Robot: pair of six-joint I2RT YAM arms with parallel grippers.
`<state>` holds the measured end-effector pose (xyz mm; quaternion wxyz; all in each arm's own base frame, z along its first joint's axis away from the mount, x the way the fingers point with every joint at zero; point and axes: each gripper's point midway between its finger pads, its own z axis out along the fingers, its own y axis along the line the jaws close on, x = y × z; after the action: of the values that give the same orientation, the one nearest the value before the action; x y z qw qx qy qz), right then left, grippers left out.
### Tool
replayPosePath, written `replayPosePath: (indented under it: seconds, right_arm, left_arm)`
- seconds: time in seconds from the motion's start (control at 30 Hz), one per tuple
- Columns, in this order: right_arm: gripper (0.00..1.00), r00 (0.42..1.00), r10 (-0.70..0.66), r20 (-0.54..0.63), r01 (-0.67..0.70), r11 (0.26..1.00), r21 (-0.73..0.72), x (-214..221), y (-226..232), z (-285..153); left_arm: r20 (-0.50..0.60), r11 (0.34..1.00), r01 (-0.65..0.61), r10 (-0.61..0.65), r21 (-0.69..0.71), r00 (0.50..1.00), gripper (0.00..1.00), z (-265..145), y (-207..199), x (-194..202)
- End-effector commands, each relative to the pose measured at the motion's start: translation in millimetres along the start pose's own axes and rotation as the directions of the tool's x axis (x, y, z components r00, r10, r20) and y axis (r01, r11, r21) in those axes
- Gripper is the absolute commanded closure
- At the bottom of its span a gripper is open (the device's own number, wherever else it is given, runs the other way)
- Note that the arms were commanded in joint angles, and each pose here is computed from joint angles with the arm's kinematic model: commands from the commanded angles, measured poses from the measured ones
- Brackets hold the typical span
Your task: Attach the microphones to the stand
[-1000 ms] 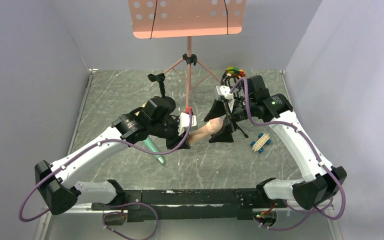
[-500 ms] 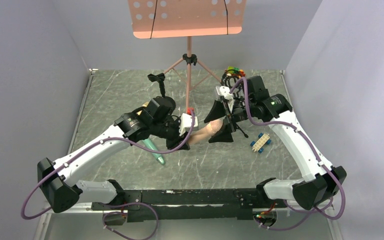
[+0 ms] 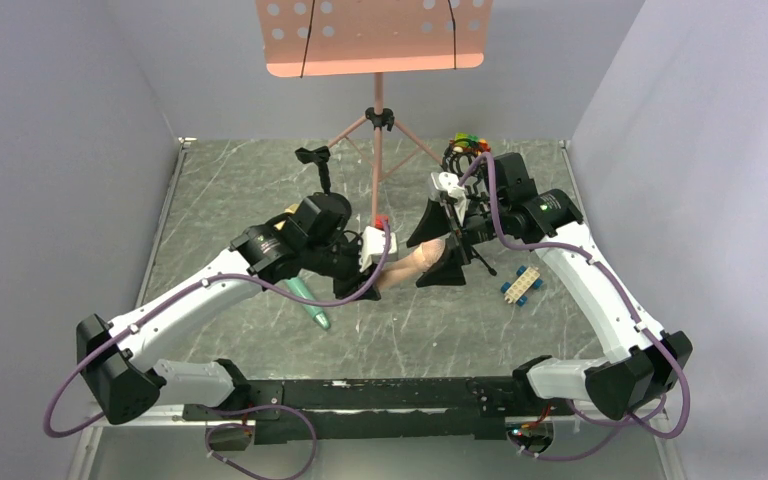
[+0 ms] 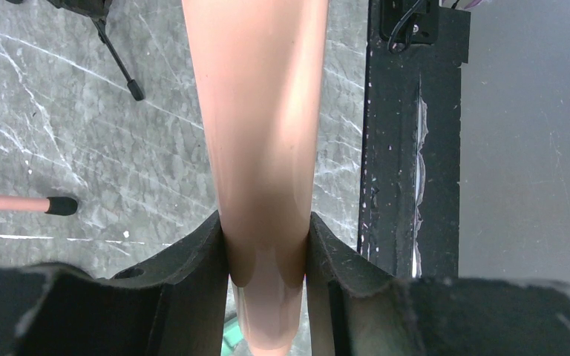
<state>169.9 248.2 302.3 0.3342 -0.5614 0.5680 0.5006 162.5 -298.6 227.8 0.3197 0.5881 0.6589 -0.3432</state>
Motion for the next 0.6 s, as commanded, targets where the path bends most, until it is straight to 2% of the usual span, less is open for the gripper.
replayPosePath:
  seconds: [0.0, 0.1, 0.27, 0.37, 0.5, 0.57]
  right_arm:
    - [0.07, 0.997, -0.058, 0.042, 0.059, 0.998, -0.018, -11.7, 4.5, 0.7]
    - [0.10, 0.998, -0.041, 0.041, 0.042, 0.999, -0.014, -11.0, 3.0, 1.3]
    - [0.23, 0.999, -0.028, 0.036, 0.029, 1.000, -0.008, -10.2, 2.2, 1.7]
    - [0.34, 0.999, -0.031, 0.038, 0.032, 0.999, -0.013, -10.8, 3.5, 1.7]
    - [0.55, 0.998, -0.035, 0.045, 0.036, 0.999, -0.023, -13.0, 5.8, 1.5]
    - [0.62, 0.998, -0.035, 0.045, 0.036, 0.999, -0.027, -13.0, 6.4, 1.6]
  left_arm:
    - [0.076, 0.998, -0.059, 0.058, 0.017, 0.995, 1.00, -6.0, -2.5, -29.9]
    - [0.076, 0.998, -0.061, 0.060, 0.015, 0.995, 1.00, -6.4, -2.1, -30.9]
    - [0.075, 0.998, -0.062, 0.061, 0.013, 0.995, 1.00, -6.3, -1.0, -31.6]
    - [0.072, 0.998, -0.062, 0.061, 0.015, 0.996, 1.00, -5.4, -0.7, -31.3]
    - [0.069, 0.998, -0.060, 0.059, 0.015, 0.996, 1.00, -4.6, -0.3, -31.0]
    - [0.070, 0.998, -0.060, 0.059, 0.008, 0.996, 1.00, -5.2, 0.7, -31.6]
